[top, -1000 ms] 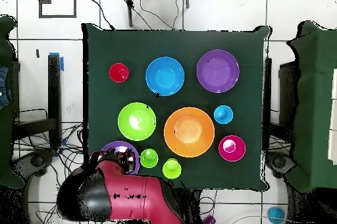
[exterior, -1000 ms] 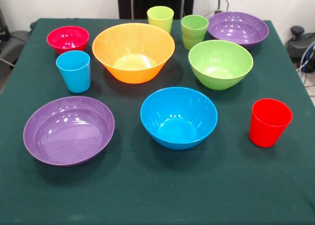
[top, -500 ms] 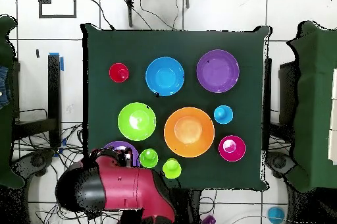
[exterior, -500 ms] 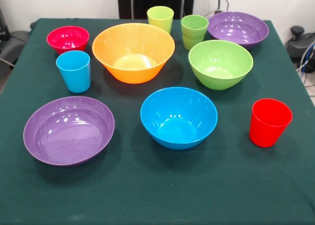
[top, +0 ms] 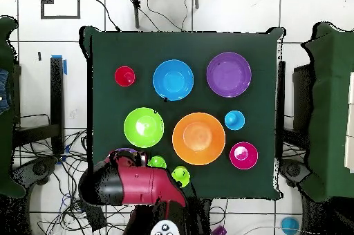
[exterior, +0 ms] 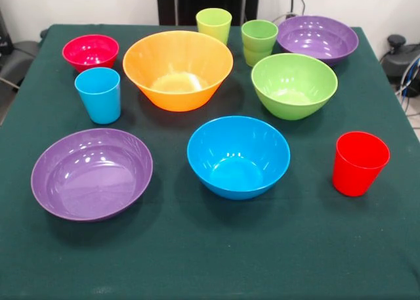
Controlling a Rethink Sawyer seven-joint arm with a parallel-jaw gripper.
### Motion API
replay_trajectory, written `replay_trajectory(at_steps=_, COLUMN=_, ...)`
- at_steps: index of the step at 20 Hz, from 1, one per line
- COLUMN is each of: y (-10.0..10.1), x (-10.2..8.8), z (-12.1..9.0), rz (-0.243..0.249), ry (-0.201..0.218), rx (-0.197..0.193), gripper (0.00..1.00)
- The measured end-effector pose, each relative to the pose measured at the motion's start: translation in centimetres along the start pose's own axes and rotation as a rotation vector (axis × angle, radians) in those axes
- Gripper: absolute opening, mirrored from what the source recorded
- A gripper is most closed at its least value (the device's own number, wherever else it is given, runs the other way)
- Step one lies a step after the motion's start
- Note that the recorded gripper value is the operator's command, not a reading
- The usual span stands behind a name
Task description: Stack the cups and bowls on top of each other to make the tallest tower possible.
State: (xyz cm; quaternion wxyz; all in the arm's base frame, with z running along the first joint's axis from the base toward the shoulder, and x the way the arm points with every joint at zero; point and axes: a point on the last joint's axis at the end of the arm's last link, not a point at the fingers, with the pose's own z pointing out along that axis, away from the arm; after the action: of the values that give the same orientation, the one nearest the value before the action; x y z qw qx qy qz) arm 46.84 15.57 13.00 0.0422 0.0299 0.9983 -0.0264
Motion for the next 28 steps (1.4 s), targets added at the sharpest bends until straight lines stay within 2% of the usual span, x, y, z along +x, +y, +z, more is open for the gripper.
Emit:
replay_trajectory(at_steps=5, y=-0.8, x=0.3, z=2.6, rz=0.012, ry=0.000, rx=0.009, gripper=1.00)
replay_trajectory(at_steps=8, y=-1.2, x=0.7, z=3.7, rz=0.017, ry=0.014, rx=0.013, gripper=1.00)
replay_trajectory(at_steps=15, y=-2.5, x=2.2, z=6.5, rz=0.018, ry=0.069, rx=0.025, gripper=1.00)
replay_trajectory(at_steps=22, y=-4.7, x=4.5, z=10.9, rz=0.018, ry=0.137, rx=0.039, gripper=1.00)
replay_trajectory(at_steps=23, y=-5.5, x=3.7, z=11.5, rz=0.018, ry=0.113, rx=0.040, gripper=1.00)
replay_trajectory(at_steps=28, y=-7.0, x=3.0, z=13.3, rz=0.014, ry=0.095, rx=0.045, gripper=1.00)
